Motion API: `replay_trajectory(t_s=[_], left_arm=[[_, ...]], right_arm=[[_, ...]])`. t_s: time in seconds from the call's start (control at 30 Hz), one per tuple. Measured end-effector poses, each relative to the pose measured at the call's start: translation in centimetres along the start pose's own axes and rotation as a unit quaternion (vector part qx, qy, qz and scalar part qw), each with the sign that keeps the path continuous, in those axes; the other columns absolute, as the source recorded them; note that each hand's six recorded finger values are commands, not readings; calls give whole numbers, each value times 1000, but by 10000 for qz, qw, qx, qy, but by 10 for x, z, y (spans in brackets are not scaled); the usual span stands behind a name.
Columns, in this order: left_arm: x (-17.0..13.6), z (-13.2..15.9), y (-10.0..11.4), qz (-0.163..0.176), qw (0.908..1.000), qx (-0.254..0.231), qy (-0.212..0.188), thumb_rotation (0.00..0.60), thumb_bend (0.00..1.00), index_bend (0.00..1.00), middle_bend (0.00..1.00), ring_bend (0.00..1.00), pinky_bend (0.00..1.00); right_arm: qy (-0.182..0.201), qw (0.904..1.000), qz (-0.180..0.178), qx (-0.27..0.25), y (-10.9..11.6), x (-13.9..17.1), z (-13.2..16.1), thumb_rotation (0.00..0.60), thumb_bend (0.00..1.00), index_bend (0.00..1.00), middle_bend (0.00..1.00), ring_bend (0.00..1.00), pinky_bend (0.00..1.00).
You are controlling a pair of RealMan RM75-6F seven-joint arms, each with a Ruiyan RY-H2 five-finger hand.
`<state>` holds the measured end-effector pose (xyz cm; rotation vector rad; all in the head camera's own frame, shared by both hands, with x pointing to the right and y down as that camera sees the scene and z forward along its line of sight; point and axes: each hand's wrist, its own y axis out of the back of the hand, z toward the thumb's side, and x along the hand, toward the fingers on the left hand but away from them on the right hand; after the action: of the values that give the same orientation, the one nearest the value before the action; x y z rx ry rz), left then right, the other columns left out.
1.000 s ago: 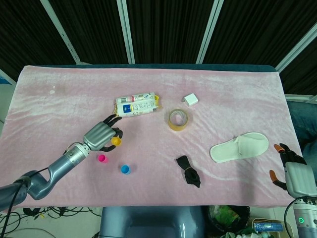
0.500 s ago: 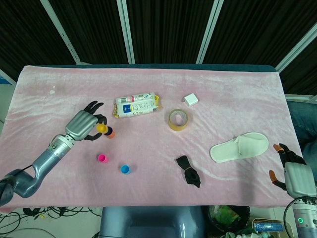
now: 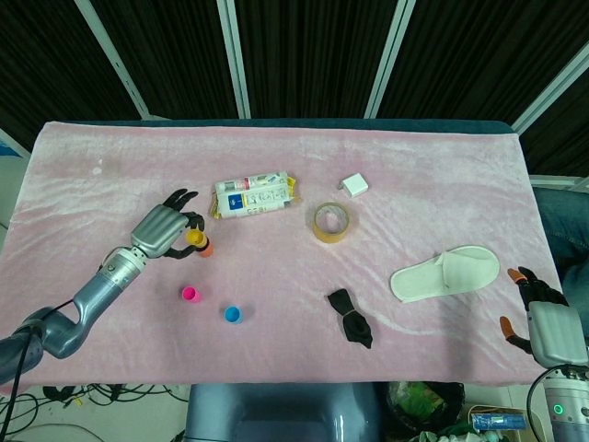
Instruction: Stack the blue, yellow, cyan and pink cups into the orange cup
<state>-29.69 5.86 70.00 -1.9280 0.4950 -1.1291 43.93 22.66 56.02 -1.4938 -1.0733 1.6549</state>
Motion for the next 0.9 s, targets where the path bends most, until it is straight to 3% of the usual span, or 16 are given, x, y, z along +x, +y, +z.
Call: replay_trajectory(t_s=[0.2, 0.47, 0.67, 0.9], left_arm=[[3, 3, -9, -161, 9999, 29, -50, 600, 347, 406, 455, 6, 0], [-3, -5, -11, -348, 9993, 112, 93, 600, 260, 153, 183, 0, 0], [-12, 1, 1, -176, 9998, 16, -14, 600, 248, 155, 214, 0, 0], [-36, 24, 16, 87, 9990, -64, -424, 600, 248, 188, 248, 0, 0]], right_arm=[[8, 10000, 0, -10, 0, 0, 0, 600, 299, 170, 103, 175, 239], [22, 10000, 3, -11, 0, 0, 0, 600, 298, 170, 103, 175, 239], [7, 10000, -7, -5, 0, 0, 0, 600, 299, 170, 103, 175, 239], [13, 10000, -3, 2, 0, 1, 1, 600, 300, 170, 103, 175, 239]])
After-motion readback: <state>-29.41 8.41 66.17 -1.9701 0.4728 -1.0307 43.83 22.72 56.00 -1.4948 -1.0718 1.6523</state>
